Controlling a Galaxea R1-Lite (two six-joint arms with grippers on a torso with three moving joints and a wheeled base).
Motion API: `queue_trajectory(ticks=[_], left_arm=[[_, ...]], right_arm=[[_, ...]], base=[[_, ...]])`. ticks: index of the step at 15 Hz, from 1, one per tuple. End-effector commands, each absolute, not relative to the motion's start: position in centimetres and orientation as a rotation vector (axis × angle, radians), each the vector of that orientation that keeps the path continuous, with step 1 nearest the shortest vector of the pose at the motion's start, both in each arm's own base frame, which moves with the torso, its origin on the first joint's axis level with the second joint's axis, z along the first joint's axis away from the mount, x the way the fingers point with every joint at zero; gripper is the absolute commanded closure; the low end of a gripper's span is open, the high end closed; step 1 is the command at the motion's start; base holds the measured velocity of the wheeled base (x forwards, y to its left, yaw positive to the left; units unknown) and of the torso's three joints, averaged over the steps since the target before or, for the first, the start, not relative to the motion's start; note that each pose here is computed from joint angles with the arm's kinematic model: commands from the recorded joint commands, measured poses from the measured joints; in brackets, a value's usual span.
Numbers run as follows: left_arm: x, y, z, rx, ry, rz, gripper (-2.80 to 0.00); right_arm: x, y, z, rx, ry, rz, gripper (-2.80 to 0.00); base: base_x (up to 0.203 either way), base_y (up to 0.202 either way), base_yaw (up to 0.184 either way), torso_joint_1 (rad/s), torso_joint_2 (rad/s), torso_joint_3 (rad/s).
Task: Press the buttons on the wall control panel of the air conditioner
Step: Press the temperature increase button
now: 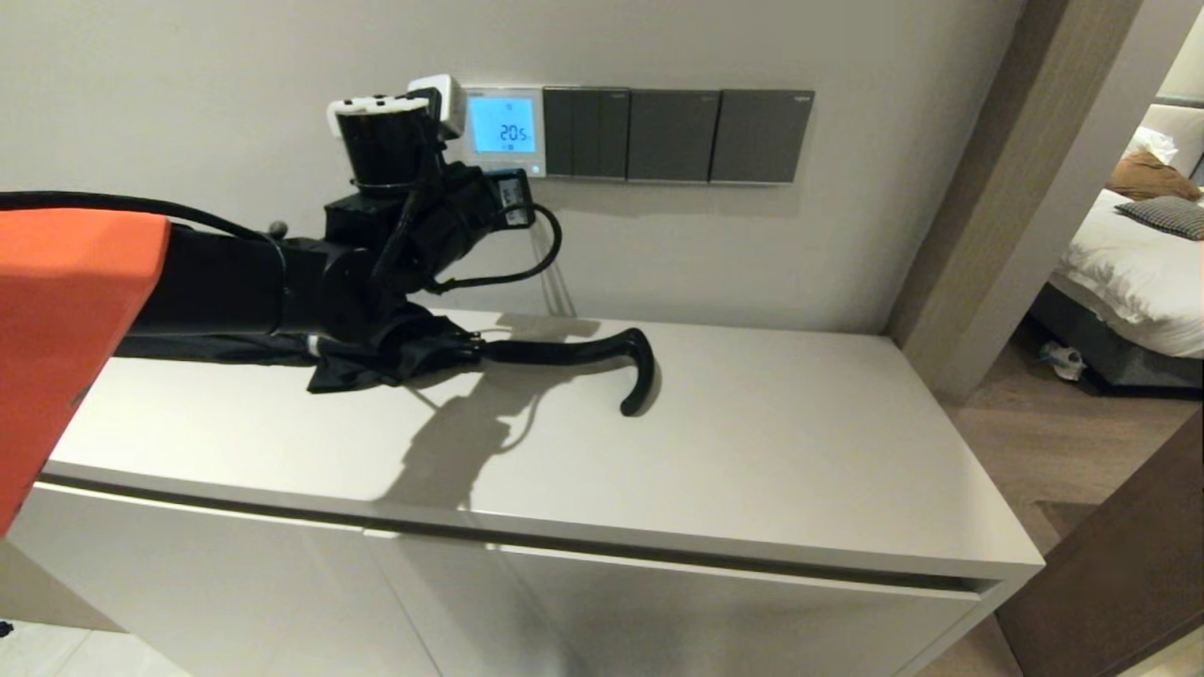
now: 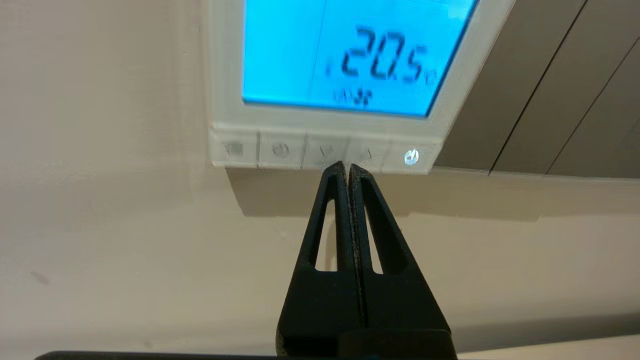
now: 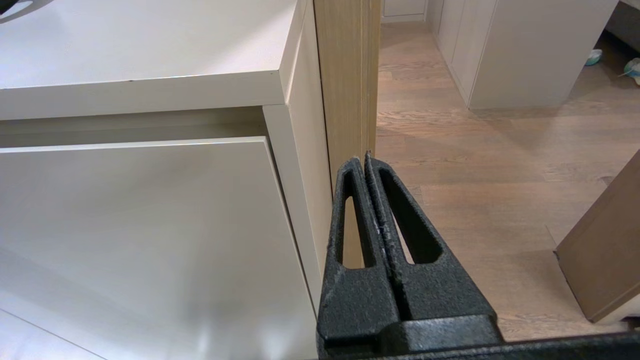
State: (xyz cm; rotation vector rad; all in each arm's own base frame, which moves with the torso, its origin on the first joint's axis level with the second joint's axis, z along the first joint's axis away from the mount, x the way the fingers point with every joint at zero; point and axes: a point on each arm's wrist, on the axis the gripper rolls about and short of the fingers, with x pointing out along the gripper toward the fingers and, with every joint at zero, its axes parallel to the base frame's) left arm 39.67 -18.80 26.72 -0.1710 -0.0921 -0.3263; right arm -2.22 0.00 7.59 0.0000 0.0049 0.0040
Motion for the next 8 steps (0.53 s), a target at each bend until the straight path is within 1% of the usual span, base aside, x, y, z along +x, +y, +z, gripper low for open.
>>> queue_trajectory(ticks=[1, 8], left_arm=[[39.86, -18.83, 26.49, -0.172, -0.090, -0.325, 0.00], [39.33, -18.79, 26.90, -0.176, -0.103, -0.329, 0.00]], right_arm=[[-2.20, 0.00, 7.56, 0.000, 0.008, 0.005, 0.00], [-2.20, 0.00, 7.56, 0.000, 0.008, 0.003, 0.00]], base=[[0.000, 0.000, 0.000, 0.000, 0.00, 0.000], [0.000, 0.000, 0.000, 0.000, 0.00, 0.000]])
